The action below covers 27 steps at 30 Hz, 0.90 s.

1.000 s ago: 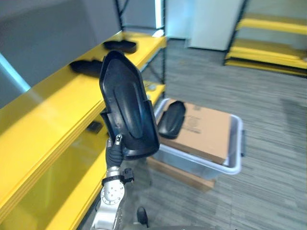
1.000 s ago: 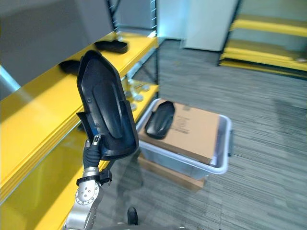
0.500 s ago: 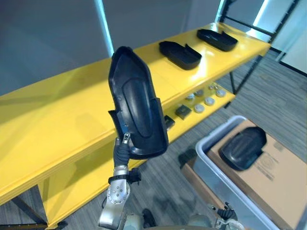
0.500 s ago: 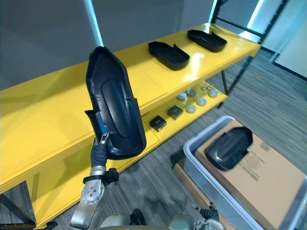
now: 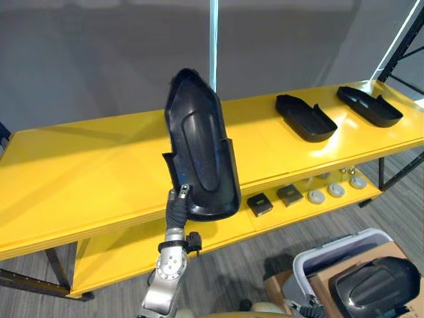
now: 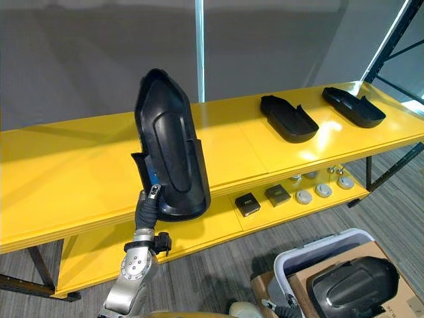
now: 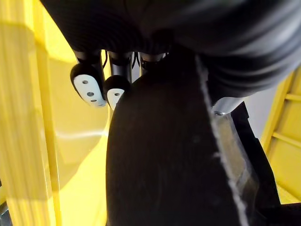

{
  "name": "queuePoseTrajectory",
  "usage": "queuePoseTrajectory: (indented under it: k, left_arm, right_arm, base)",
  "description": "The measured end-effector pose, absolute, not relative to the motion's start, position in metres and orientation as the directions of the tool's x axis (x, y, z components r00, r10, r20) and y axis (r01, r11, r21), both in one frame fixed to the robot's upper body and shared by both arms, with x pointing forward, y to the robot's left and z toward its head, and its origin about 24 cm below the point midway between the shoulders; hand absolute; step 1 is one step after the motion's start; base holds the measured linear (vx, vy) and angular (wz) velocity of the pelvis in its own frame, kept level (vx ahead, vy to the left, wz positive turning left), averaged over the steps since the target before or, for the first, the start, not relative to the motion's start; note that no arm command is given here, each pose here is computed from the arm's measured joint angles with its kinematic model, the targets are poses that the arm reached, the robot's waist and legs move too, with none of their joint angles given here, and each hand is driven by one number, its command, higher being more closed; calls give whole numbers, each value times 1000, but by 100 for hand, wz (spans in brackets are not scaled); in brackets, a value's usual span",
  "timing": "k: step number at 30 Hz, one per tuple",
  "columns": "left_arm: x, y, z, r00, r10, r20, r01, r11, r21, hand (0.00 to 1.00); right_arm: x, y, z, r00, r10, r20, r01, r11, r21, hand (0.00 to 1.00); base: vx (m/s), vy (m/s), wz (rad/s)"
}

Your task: Walk over and take plastic housings, then place them on the shelf

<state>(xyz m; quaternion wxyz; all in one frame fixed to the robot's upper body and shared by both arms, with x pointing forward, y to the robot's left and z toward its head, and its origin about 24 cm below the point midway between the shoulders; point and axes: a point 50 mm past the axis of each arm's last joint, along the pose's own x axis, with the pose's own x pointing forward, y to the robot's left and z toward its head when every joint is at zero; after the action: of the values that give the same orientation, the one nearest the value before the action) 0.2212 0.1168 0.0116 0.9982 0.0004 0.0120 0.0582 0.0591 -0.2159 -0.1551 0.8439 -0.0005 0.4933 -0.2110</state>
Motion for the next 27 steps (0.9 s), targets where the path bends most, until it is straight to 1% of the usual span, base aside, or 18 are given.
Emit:
queuePoseTrajectory:
  k: [1,5,6,10,13,17,20,25,27]
  left_arm:
    - [230,121,7,990,131,-47,-129,991,41,100]
    - [253,136,6,976,206,-71,-200,976,86,100]
    - [261,145,6,967,242,-73,-234,967,103,100]
    - [293,163,20,940,334,-73,-329,941,81,100]
    - [310,176,33,924,379,-53,-374,923,88,100]
    - [327,183,45,916,400,-40,-395,913,99,100]
    - [341,185,52,914,402,-49,-395,911,119,100]
    - [349,198,48,889,442,-119,-425,894,141,100]
    - [355,199,55,891,442,-105,-427,893,140,100]
  right_arm:
    - [59,-215,-155,425,-354,-833,352,913,-208,0]
    - [59,-214,-156,426,-341,-838,328,922,-208,0]
    - [59,-212,-156,428,-326,-843,297,932,-210,0]
    - [54,-211,-157,416,-312,-854,259,941,-217,0]
    - [51,-210,-158,411,-307,-858,239,945,-223,0]
    - [50,-210,-158,411,-303,-860,232,947,-223,0]
    - [56,-207,-156,438,-292,-850,214,953,-217,0]
    - [64,-207,-154,462,-273,-844,201,959,-201,0]
    - [64,-207,-154,464,-272,-843,198,959,-201,0]
  base:
    - [-92,-14,-3]
    - [-98,-31,-3]
    - [-121,-60,-3]
    - [-86,-50,-6]
    - [-21,-16,1]
    - [10,1,-2]
    - [68,9,-5]
    - [119,22,0]
    - [47,21,-4]
